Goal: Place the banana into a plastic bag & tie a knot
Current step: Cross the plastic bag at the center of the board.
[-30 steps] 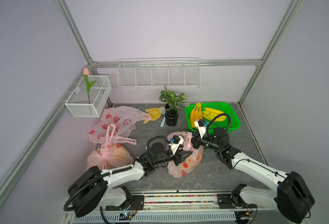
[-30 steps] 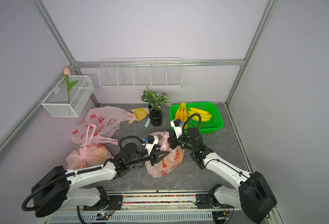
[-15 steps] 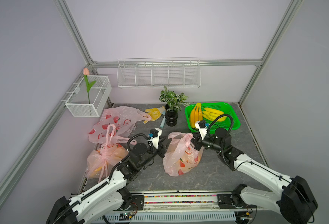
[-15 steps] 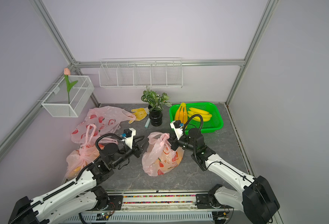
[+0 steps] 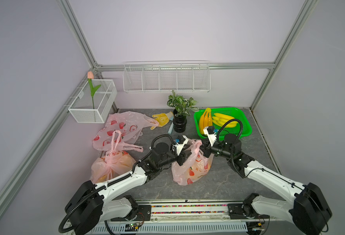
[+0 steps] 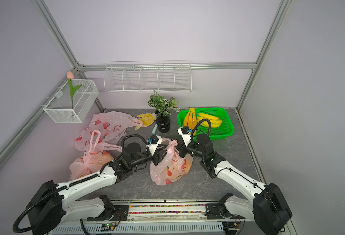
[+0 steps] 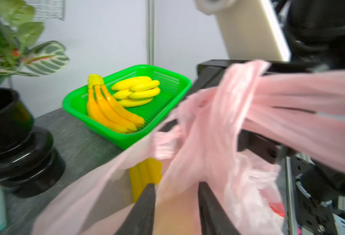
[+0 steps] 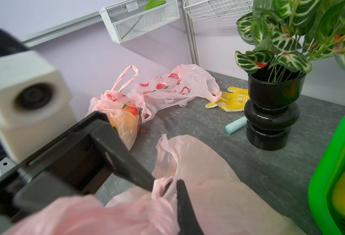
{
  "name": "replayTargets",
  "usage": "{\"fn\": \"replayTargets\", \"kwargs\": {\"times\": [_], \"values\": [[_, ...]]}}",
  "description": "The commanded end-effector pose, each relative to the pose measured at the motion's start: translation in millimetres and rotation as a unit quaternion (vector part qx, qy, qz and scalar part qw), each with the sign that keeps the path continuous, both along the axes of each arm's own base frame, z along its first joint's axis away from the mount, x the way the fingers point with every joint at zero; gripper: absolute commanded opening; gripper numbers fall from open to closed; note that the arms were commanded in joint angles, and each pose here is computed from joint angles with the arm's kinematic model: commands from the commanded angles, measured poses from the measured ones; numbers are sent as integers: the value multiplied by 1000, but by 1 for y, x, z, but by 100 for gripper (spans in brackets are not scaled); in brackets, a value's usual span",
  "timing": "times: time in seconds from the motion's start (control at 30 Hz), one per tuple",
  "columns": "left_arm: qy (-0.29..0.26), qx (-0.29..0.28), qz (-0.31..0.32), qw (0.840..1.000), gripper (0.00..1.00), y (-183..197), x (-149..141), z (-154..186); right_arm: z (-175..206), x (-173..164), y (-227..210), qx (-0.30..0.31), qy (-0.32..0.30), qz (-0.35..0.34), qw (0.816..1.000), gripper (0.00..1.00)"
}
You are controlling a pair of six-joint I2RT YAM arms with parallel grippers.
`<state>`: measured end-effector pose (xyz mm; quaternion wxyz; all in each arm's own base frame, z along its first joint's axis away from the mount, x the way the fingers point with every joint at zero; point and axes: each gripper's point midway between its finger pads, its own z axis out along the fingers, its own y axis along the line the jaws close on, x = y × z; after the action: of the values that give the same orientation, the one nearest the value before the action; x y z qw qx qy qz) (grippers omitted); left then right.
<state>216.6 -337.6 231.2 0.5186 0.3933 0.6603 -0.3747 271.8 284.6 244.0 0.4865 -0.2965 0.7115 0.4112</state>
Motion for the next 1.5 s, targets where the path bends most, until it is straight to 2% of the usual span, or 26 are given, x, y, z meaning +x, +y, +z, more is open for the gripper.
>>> {"fn": "replayTargets", "kwargs": {"times": [0.0,0.07,0.13,0.2,0.3,0.43,0.57,0.7,0.87,0.93,1.03,1.17,1.47], "values": [[-24,16,-41,999,38,-22,-12,-2,2,-2,9,-1,-3,27,1000,6],[-18,9,-34,999,36,-29,-8,-3,1,-3,10,0,0,33,999,7],[-14,-23,-39,999,33,-35,-8,4,1,-1,8,9,6,31,999,7],[-5,-37,-38,999,28,-40,-8,5,2,1,4,32,20,40,999,6],[6,-46,-32,998,25,-40,-7,0,3,1,2,59,37,61,996,7],[4,-34,22,999,29,-18,1,-7,0,-3,3,60,37,72,995,7],[-12,-10,111,994,32,16,15,-5,-3,-3,1,50,36,70,996,6],[-50,10,146,988,33,36,19,6,-5,-3,0,44,37,68,996,6],[-66,-12,181,981,33,52,35,23,-4,-3,1,44,37,69,996,6],[-64,-16,163,984,32,50,40,26,-4,-4,0,43,38,69,996,7],[-82,13,132,988,31,38,41,18,-3,-4,0,43,39,70,996,7],[-121,37,51,991,33,15,27,7,-6,-4,2,36,47,73,996,7],[-176,52,23,983,34,-3,18,16,-18,-7,9,3,54,80,995,7]]}}
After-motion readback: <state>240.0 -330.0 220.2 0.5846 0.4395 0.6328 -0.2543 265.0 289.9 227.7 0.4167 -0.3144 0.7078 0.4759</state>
